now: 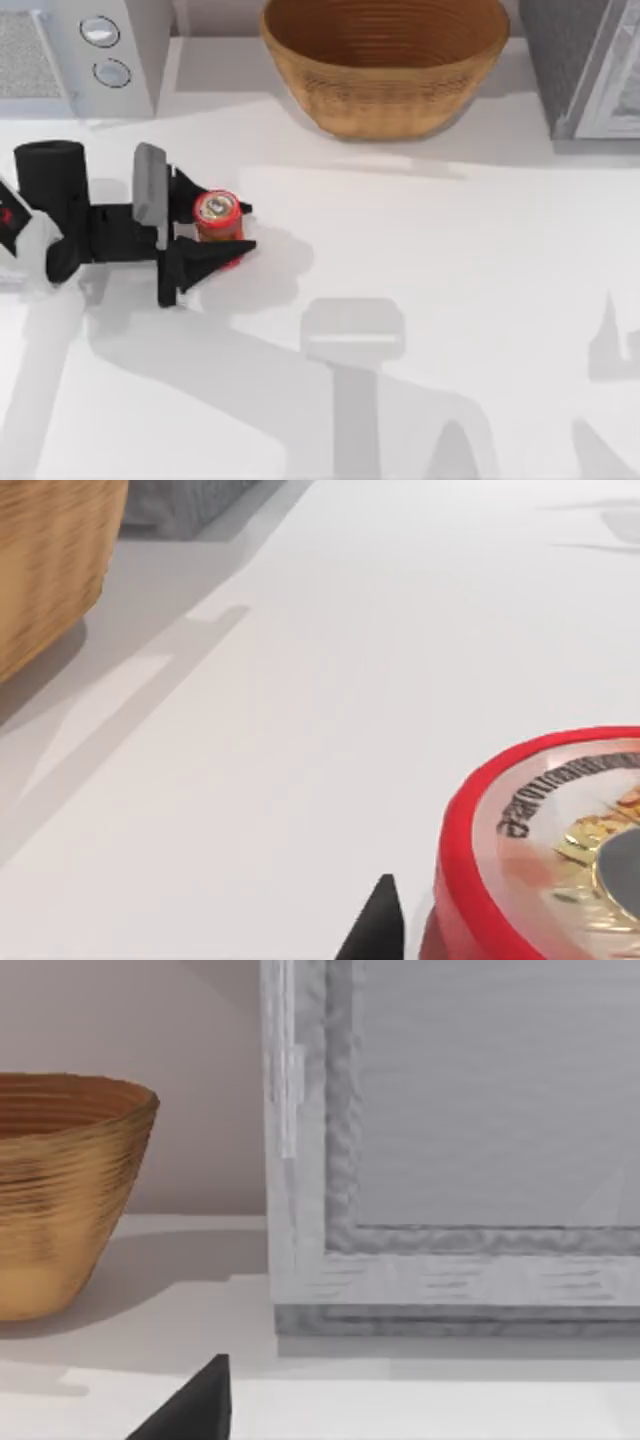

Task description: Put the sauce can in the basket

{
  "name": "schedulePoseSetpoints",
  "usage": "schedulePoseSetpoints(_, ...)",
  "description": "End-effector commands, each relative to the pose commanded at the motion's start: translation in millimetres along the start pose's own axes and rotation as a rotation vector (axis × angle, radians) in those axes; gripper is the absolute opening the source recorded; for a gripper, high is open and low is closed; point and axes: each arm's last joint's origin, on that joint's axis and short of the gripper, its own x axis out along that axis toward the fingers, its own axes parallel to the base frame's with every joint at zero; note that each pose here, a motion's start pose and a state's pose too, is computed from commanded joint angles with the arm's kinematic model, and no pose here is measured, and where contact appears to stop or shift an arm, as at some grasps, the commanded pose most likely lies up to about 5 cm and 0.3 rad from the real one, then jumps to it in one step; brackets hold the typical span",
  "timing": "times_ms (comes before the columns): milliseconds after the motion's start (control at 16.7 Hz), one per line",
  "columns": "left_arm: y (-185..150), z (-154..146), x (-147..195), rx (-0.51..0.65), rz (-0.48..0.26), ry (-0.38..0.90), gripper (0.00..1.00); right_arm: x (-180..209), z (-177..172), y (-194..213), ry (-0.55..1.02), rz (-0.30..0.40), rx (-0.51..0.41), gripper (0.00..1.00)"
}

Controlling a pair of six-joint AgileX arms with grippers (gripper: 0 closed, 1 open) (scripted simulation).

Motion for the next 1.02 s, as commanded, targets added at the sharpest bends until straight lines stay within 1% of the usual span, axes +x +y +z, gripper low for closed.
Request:
schedulePoseSetpoints(240, 0.0, 0.0, 0.0, 0.0, 0.0, 0.0, 0.02, 0.0, 0.0, 0.0, 0.0, 0.0, 0.0, 1.0)
schedulePoseSetpoints(300, 0.0, 0.0, 0.0, 0.0, 0.0, 0.0, 0.0, 0.0, 0.0, 0.0, 0.0, 0.0, 0.0, 1.0)
schedulePoseSetpoints(840, 0.3, -0.5, -1.3, 0.0, 0.004, 0.0, 0.0, 0.0, 0.0, 0.0, 0.0, 0.0, 0.0, 1.0)
schedulePoseSetpoints(1020, 3.3, 6.3, -5.0, 0.037, -0.001, -0.004, 0.0, 0.0, 0.0, 0.0, 0.0, 0.0, 0.0, 1.0)
